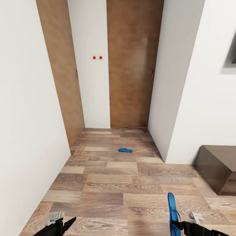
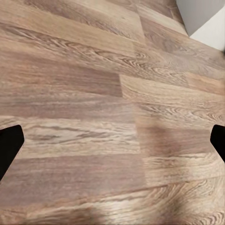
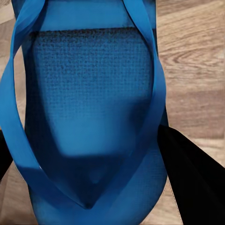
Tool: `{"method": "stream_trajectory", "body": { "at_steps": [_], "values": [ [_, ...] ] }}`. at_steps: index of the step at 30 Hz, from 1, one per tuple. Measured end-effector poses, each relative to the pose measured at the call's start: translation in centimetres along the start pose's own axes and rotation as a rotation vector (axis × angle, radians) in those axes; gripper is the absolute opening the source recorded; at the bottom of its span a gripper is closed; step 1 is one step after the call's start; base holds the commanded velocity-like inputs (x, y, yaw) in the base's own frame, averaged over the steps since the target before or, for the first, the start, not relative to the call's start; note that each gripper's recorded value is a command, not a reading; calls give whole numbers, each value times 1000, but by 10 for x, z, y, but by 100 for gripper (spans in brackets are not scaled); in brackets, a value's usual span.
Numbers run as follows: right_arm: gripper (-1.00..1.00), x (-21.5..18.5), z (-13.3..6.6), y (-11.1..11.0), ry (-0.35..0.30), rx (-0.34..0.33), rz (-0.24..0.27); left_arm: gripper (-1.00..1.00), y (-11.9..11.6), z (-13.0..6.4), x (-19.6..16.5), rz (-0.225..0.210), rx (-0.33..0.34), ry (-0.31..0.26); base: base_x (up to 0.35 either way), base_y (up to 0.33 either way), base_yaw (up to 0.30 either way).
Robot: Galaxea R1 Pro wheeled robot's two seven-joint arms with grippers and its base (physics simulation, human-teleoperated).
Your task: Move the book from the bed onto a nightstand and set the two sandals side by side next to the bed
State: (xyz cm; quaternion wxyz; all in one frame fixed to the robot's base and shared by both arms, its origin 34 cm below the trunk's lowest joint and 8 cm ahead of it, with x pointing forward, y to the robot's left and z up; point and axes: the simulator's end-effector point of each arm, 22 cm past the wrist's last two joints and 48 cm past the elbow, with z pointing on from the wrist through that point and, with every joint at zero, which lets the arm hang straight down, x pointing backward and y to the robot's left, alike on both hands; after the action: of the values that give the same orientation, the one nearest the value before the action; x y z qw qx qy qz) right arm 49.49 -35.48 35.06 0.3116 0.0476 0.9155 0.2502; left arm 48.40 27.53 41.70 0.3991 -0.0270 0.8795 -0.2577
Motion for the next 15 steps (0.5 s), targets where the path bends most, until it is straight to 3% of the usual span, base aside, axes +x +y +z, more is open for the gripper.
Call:
{"method": "stream_trajectory", "body": {
  "at_steps": [15],
  "values": [
    [-100, 0, 0, 0, 0, 0, 0, 100, 0, 0, 0, 0, 0, 0, 329, 0, 0]
  ]
}}
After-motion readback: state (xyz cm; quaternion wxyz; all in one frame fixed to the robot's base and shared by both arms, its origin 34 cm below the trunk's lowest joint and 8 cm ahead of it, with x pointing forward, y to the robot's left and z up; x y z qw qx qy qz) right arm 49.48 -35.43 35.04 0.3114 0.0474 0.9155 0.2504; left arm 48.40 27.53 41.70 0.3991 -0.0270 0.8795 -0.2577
